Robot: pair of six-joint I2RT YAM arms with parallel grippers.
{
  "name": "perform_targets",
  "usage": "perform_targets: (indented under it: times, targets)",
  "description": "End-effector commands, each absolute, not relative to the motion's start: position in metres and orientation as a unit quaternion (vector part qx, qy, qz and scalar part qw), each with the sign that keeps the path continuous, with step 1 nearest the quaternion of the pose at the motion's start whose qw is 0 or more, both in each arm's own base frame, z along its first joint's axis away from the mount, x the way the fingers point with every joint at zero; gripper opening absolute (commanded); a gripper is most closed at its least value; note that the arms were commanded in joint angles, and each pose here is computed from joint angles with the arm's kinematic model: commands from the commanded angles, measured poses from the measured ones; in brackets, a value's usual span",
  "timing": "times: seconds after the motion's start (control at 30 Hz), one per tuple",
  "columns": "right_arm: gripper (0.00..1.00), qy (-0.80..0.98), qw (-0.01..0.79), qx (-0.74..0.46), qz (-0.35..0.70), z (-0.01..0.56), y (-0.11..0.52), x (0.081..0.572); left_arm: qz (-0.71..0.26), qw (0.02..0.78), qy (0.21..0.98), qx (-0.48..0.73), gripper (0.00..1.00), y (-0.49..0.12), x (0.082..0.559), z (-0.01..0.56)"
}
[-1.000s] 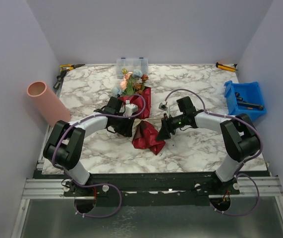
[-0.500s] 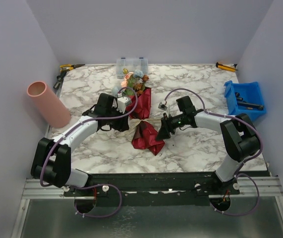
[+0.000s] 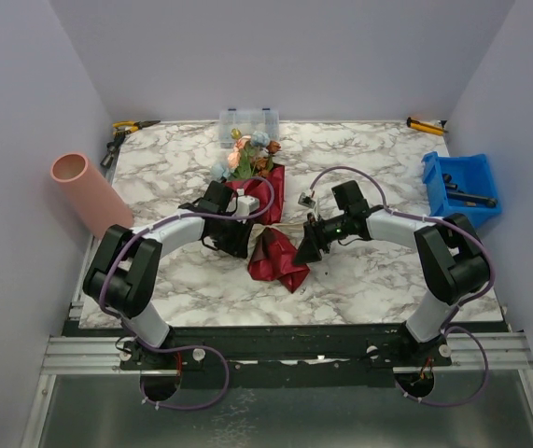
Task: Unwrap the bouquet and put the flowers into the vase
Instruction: Move the vase to the center of the board, then untie the ribbon from the wrapping paper.
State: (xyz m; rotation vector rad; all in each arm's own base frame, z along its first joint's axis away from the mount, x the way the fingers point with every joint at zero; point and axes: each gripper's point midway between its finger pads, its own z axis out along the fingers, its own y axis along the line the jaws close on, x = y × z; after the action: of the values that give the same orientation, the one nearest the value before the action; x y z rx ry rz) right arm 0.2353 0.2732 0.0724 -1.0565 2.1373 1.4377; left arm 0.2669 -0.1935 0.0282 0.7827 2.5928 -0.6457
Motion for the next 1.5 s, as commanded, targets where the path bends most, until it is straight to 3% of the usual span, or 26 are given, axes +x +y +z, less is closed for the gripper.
perform_targets:
  times: [0.0, 0.23, 0.33, 0.47, 0.67, 0.93, 1.47]
  targets:
    - [0.62, 0.729, 0.17, -0.39, 0.537, 0.082, 0.283, 0.228, -0.185, 0.202, 0.926, 0.259, 0.41, -0.187, 0.29, 0.023]
    - [0.71, 0.689, 0.153, -0.44, 0.555, 0.097, 0.304, 0.201, -0.182, 0.214, 0.925, 0.256, 0.18, -0.186, 0.294, 0.025]
    - [0.74, 0.687, 0.17, -0.451, 0.545, 0.107, 0.303, 0.205, -0.175, 0.221, 0.926, 0.25, 0.0, -0.18, 0.298, 0.026]
    - [0.73, 0.702, 0.234, -0.45, 0.5, 0.119, 0.295, 0.229, -0.179, 0.224, 0.926, 0.244, 0.0, -0.175, 0.301, 0.028]
    - [0.51, 0.774, 0.297, -0.412, 0.378, 0.084, 0.277, 0.273, -0.199, 0.218, 0.924, 0.244, 0.0, -0.181, 0.299, 0.028]
    - [0.5, 0.822, 0.289, -0.366, 0.328, 0.057, 0.272, 0.301, -0.216, 0.218, 0.92, 0.244, 0.0, -0.186, 0.296, 0.033]
    - [0.5, 0.837, 0.261, -0.346, 0.334, 0.028, 0.292, 0.32, -0.224, 0.231, 0.914, 0.249, 0.0, -0.192, 0.304, 0.04]
